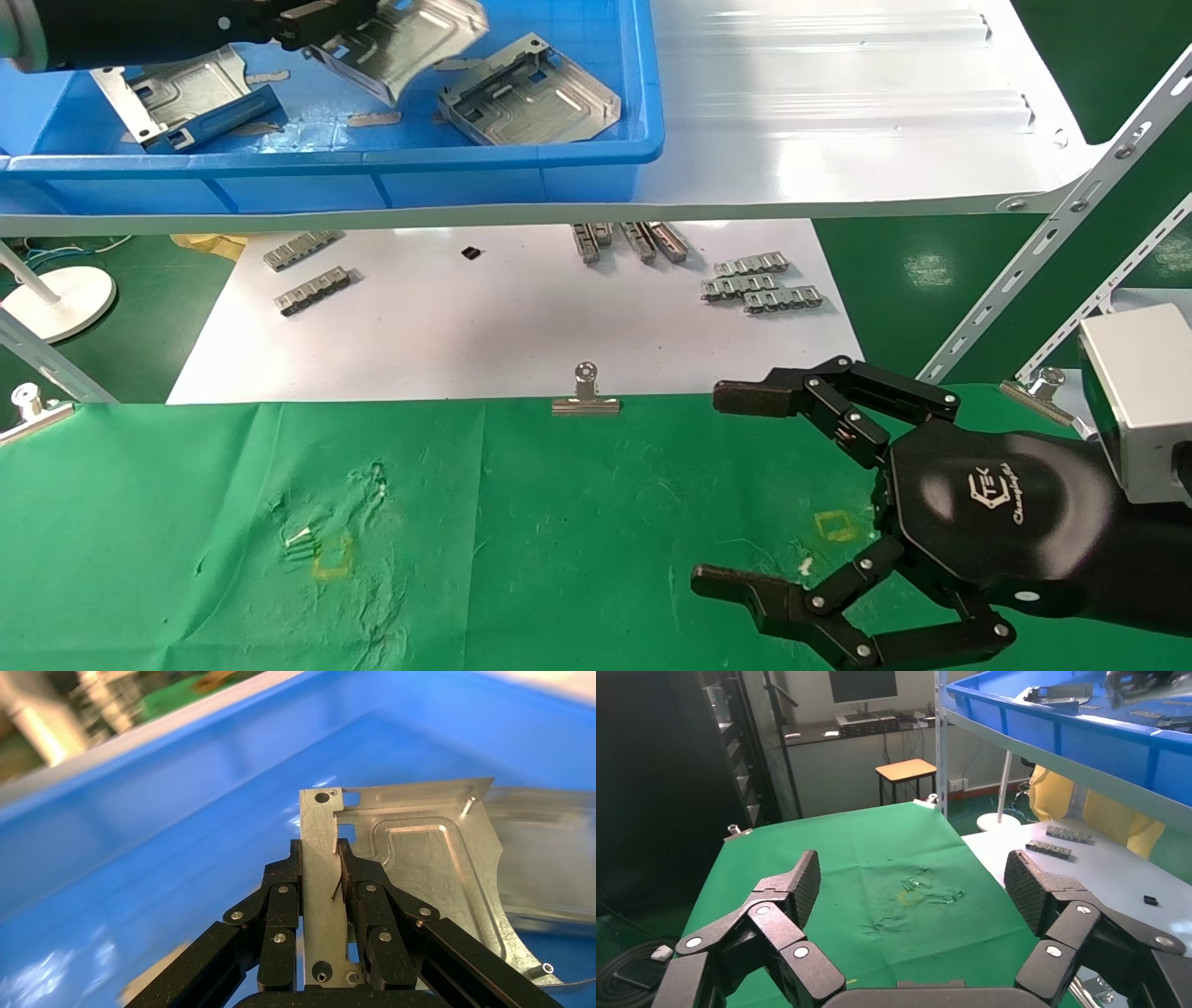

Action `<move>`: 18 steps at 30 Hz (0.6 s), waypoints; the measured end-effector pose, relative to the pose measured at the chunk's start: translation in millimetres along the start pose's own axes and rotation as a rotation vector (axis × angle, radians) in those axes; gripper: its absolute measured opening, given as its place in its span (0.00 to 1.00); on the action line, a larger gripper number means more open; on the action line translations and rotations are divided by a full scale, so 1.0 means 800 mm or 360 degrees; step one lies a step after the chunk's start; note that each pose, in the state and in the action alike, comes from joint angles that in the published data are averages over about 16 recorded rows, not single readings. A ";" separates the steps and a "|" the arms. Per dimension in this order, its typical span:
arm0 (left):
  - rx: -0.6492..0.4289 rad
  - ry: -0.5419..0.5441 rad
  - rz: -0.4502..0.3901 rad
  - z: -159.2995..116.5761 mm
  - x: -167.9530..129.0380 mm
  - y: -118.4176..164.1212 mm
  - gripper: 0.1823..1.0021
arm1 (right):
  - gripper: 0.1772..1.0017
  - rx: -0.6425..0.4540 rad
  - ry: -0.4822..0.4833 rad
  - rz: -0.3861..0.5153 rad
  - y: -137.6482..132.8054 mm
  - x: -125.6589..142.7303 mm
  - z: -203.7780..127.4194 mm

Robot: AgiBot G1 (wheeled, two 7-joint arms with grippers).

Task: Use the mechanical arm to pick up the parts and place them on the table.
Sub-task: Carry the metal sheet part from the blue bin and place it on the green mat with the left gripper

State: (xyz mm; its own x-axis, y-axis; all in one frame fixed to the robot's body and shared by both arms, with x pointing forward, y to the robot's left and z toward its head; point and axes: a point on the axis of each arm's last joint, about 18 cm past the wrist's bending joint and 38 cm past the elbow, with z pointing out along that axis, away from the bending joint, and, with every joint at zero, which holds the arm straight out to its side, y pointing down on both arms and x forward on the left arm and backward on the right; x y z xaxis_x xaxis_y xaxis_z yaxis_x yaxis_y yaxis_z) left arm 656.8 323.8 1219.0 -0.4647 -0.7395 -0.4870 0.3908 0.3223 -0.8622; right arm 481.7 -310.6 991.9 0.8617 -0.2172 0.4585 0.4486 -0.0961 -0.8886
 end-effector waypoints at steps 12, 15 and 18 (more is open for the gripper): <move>0.0189 0.0449 0.0363 -0.052 0.049 -0.011 0.11 | 0.99 0.0000 0.0000 0.0000 0.000 0.000 0.000; 0.0199 0.0505 0.0454 -0.063 0.055 -0.006 0.11 | 1.00 0.0000 0.0000 0.0000 0.000 0.000 0.000; 0.0189 0.0546 0.0547 -0.073 0.059 0.002 0.11 | 1.00 0.0000 0.0000 0.0000 0.000 0.000 0.000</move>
State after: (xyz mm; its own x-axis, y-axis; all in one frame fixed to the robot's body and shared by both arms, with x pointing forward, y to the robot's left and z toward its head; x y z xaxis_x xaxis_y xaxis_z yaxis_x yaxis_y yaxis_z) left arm 589.5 324.1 1186.6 -0.5197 -0.3591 -0.7752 0.6459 0.4289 -0.6316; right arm 481.7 -310.6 991.9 0.8617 -0.2172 0.4585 0.4486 -0.0961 -0.8886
